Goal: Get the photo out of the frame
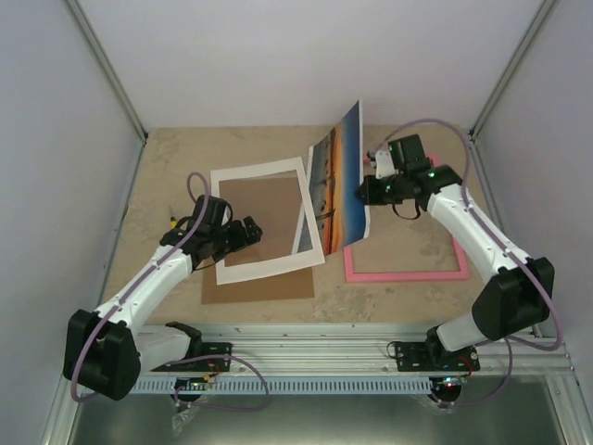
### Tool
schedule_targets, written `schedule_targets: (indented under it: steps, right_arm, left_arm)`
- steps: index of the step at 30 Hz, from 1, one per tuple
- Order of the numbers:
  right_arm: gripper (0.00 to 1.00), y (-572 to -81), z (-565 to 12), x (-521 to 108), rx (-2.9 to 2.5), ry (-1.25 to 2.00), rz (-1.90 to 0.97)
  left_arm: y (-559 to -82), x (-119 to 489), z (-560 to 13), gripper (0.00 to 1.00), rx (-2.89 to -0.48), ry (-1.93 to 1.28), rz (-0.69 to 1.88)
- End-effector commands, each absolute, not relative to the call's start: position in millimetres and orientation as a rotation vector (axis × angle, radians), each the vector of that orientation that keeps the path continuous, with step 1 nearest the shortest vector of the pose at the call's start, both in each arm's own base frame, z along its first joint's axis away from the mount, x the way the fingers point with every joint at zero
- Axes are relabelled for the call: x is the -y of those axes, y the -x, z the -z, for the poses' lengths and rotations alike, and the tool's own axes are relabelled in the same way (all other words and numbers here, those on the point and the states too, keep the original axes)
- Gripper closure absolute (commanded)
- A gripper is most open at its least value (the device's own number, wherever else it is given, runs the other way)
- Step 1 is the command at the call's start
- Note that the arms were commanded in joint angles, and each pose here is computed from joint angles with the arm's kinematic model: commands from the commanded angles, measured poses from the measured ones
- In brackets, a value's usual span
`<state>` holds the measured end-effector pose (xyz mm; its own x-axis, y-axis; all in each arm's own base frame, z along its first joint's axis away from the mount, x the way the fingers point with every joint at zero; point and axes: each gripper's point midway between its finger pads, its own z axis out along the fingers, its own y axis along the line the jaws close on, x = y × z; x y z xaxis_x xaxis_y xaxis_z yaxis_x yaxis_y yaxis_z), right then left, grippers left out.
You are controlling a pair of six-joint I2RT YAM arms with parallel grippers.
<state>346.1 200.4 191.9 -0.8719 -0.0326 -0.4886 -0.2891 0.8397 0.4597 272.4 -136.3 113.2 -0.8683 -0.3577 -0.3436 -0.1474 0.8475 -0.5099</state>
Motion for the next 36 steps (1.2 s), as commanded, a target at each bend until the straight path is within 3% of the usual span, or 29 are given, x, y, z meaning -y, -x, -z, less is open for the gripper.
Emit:
schedule_targets:
  steps: [1, 9, 12, 23, 29, 36]
  right_arm:
    - [0.99, -321, -236, -178, -2.598, 0.384, -0.547]
    - [1.00, -282, -309, -215, -2.505, 0.751, -0.398]
    - [0.99, -256, -325, -244, -2.418, 0.908, -0.463]
    - [0.99, -165, -301, -308, -2.252, 1.414, -0.501]
    - [1.00, -180, -263, -303, -2.261, 1.491, -0.313]
    - [1.00, -247, -218, -298, -2.291, 1.476, 0.022]
  left_arm:
    - [-292, 131, -146, 0.01, -2.471, 0.306, 0.606]
    - [-310, 119, -201, 0.01, -2.311, 0.250, 0.515]
    - [-313, 108, -228, 0.00, -2.237, 0.241, 0.456]
    - [-280, 60, -318, 0.00, -1.980, 0.274, 0.300]
    - [-264, 54, -323, 0.00, -1.965, 0.299, 0.319]
    - [-261, 48, -312, 0.00, -2.019, 0.329, 0.272]
